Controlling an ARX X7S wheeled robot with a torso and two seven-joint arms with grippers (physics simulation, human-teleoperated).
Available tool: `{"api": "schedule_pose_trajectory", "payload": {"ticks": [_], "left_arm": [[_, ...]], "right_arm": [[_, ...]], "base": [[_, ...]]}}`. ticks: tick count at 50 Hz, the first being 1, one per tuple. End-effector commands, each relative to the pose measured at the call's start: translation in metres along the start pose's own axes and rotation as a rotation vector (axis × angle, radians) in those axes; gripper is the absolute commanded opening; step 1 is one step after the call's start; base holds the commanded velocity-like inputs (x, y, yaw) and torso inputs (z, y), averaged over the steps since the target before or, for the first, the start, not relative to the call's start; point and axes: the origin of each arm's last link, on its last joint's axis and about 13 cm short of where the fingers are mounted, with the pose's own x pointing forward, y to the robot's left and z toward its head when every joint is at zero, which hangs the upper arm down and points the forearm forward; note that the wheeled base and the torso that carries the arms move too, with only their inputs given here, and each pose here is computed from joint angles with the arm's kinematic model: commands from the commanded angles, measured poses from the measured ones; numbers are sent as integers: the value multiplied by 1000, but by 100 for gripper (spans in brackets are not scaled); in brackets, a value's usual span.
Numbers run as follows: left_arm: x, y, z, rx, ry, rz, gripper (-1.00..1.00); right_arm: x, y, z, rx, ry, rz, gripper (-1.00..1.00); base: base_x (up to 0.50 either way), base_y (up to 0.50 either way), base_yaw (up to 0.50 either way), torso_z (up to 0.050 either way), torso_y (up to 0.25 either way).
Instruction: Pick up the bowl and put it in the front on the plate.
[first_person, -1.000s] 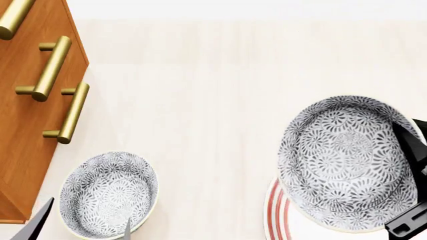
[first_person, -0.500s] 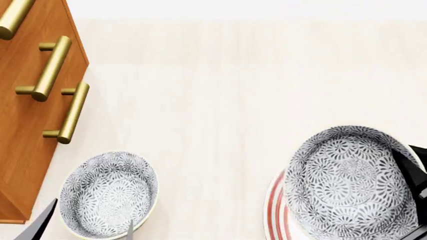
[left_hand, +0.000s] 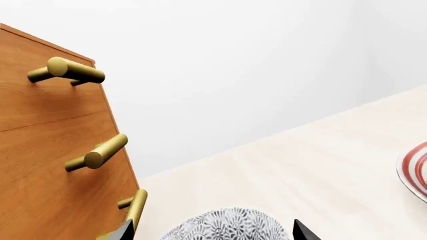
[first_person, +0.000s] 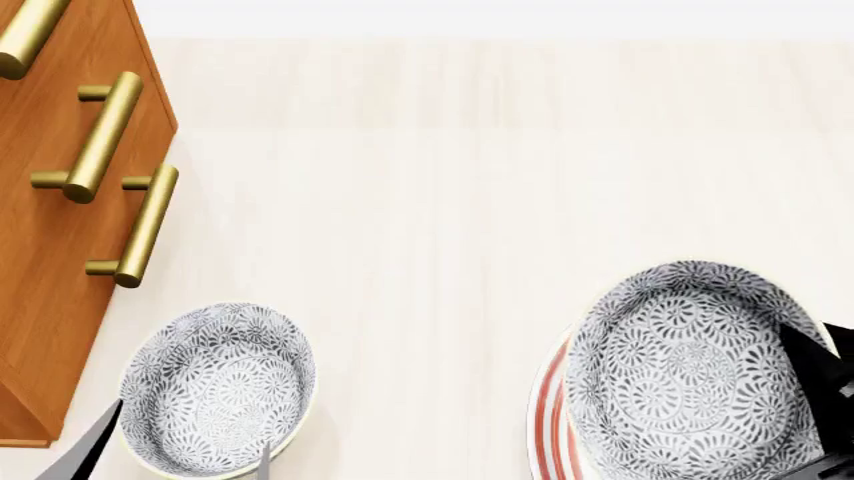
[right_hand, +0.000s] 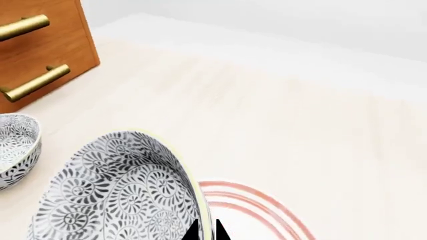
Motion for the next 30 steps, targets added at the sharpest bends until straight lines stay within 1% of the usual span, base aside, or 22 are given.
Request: {"api": "schedule_pose_trajectory", "payload": {"ticks": [1,5,18,30], "left_arm": [[0,0,-2,-16,14,-2,100],[0,0,-2,-19,16,-4,100],[0,-1,-1,-22,22,-8,100],[0,0,-1,-21,23,-9,100]], "right_arm": [[4,-3,0,38,-24,-19,-100],[6,-7,-5,53,-8,-43,-100],[8,-9,-20,66,38,-70,-100],[10,-7,-25,63,57,-63,-100]], "base": [[0,0,0,0,10],[0,0,0,0,0],[0,0,0,0,0],[0,0,0,1,0]]}}
